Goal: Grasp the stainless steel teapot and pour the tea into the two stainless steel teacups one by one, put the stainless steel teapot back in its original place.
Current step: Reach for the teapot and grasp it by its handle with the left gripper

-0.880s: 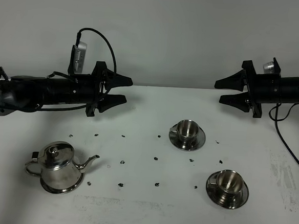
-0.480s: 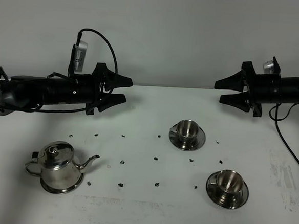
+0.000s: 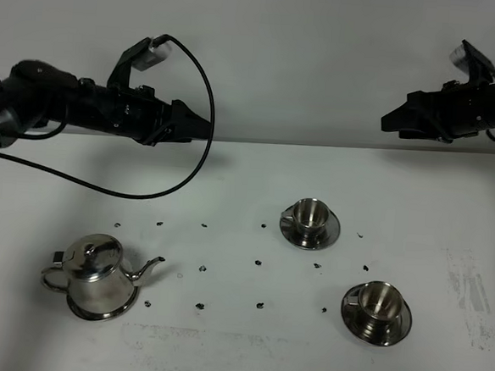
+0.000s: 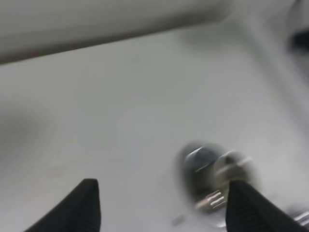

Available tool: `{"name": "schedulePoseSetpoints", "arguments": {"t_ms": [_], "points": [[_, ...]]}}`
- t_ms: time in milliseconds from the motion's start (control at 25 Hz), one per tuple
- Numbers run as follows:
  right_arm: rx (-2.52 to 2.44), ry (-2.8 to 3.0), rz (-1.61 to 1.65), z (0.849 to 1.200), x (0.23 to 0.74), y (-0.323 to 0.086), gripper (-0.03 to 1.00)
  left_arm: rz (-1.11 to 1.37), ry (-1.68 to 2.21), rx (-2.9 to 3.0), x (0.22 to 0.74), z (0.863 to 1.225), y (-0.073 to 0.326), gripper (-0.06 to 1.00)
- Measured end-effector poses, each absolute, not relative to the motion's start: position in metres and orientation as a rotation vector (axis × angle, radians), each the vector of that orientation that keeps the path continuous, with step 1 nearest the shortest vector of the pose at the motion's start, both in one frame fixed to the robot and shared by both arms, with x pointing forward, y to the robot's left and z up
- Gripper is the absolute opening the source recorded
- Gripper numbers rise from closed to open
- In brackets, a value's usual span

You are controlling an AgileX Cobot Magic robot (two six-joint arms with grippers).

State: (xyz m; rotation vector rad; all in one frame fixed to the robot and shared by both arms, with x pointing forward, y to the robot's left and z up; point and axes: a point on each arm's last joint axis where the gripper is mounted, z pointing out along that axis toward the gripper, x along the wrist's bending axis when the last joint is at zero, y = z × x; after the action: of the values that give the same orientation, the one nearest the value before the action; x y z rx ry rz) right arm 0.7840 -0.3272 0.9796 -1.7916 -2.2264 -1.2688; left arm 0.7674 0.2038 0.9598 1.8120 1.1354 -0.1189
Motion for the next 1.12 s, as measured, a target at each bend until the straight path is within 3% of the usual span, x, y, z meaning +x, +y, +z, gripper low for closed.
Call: {"name": "schedulePoseSetpoints", "arguments": {"t_ms": [320,600,840,1120], "points": [[-2.116,-2.555,-0.888,1.011,0.78,-0.36,0.42,0.312,1.106,2.302,0.754,1.012,0.212,0.53],[-2.152,-2.608,-0.914,1.082,0.751,-0.335,0.42,0.391,1.156,2.263,0.726,1.067,0.216,0.53],[-2.181,-2.583,-1.032,1.153,0.699,-0.322,0.42,0.484,1.174,2.22,0.671,1.083,0.226,0.53],[-2.165,-2.57,-1.091,1.201,0.613,-0.309,0.42,0.714,1.152,2.099,0.612,1.096,0.239,0.53]]}}
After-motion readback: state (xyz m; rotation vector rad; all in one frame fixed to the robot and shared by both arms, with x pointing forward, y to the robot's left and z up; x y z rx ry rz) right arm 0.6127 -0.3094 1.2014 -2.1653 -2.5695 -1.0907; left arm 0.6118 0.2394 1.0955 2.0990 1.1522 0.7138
